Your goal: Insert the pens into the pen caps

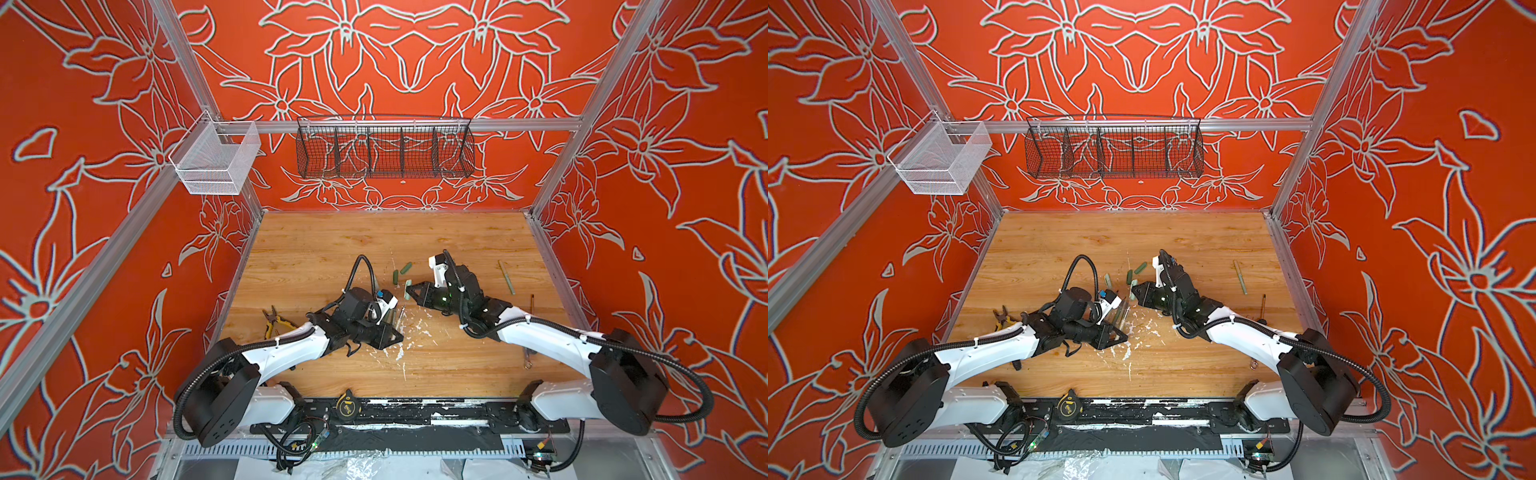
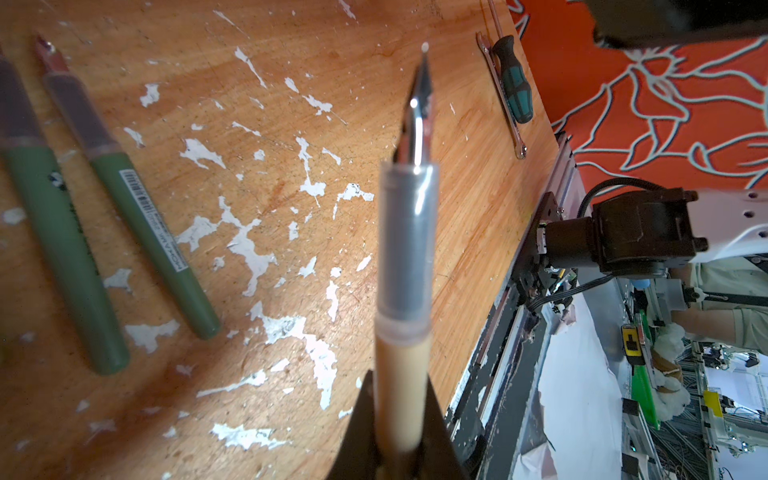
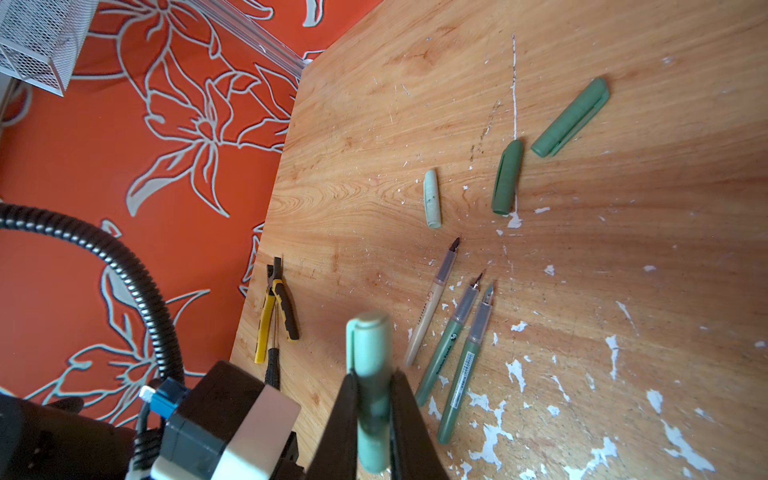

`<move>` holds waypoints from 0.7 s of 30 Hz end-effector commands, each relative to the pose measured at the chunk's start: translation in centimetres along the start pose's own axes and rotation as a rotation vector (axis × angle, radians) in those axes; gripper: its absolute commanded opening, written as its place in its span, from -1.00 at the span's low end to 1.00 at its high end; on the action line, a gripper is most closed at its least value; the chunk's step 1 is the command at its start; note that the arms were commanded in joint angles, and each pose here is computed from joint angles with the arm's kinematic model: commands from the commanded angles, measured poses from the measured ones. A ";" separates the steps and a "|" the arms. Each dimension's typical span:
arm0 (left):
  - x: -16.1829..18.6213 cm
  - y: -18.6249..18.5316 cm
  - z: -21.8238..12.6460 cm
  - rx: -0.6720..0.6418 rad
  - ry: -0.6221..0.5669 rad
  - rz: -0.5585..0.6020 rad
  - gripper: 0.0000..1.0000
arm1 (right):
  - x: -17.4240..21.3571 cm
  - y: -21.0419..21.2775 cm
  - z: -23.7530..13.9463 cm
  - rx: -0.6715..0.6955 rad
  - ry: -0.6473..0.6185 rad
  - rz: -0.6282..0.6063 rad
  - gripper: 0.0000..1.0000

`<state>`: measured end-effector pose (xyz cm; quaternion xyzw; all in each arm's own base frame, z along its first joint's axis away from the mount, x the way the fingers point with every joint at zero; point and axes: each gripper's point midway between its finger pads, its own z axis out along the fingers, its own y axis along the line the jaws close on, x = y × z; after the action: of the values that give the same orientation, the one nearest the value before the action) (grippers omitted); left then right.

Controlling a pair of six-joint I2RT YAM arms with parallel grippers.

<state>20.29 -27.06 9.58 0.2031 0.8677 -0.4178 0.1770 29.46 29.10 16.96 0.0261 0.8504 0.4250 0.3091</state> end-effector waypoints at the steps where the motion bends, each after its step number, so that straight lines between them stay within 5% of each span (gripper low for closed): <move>1: 0.1 -0.3 -0.3 0.014 0.006 0.019 -1.00 | -0.3 0.2 0.0 -0.014 -0.027 -0.005 -0.98; 21: -0.9 -0.5 -0.9 0.021 -0.030 0.032 -1.00 | 0.8 0.2 0.7 -0.050 0.008 0.019 -0.98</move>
<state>20.56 -26.83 9.90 0.2044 0.8647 -0.4207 0.1829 29.58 29.60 16.92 0.0235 0.8409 0.4411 0.3128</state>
